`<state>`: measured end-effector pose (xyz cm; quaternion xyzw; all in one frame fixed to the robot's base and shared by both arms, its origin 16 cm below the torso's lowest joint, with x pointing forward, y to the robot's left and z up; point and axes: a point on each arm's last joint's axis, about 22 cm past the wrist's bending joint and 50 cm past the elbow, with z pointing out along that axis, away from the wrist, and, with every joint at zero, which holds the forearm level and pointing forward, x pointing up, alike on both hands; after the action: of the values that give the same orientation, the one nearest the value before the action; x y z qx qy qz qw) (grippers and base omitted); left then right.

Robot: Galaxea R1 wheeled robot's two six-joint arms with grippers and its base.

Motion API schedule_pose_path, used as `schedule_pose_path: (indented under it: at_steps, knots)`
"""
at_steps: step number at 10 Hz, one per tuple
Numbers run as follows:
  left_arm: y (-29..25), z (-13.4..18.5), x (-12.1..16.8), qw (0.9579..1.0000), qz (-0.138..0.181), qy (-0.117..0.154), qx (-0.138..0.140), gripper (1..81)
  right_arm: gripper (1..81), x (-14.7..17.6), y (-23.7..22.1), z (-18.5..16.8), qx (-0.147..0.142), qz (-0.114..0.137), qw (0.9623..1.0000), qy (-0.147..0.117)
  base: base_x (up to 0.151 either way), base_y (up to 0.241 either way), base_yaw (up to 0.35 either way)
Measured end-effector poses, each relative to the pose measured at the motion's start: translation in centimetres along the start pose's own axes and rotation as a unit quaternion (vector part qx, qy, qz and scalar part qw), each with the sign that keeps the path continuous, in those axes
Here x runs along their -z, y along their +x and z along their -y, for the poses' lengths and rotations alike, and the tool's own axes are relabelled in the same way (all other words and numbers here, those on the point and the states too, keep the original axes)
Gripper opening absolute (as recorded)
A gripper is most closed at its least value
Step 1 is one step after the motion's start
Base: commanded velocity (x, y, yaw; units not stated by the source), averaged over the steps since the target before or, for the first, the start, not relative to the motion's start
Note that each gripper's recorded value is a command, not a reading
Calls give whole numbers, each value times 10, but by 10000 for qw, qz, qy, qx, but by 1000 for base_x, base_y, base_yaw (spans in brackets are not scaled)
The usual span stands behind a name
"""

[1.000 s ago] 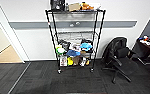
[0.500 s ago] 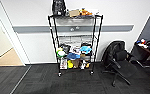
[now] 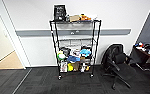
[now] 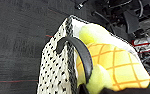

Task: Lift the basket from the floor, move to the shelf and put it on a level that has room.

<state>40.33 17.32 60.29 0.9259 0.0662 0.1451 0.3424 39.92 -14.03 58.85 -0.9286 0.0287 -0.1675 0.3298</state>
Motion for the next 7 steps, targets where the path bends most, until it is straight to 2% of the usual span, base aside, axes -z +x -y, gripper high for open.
schedule_pose_path:
  at_steps: [2,5,7]
  knots:
    - [1,-3,1,10000,0,-18,-27,10,10,3,2,0,13,-27,10000,-6,0,0,0]
    - [14,-16,12,9997,-173,-68,-181,10,10,13,17,12,146,-210,9997,32,0,0,0]
    - [6,-14,12,9998,-117,-58,-155,10,10,14,16,12,147,-199,9997,31,0,0,0]
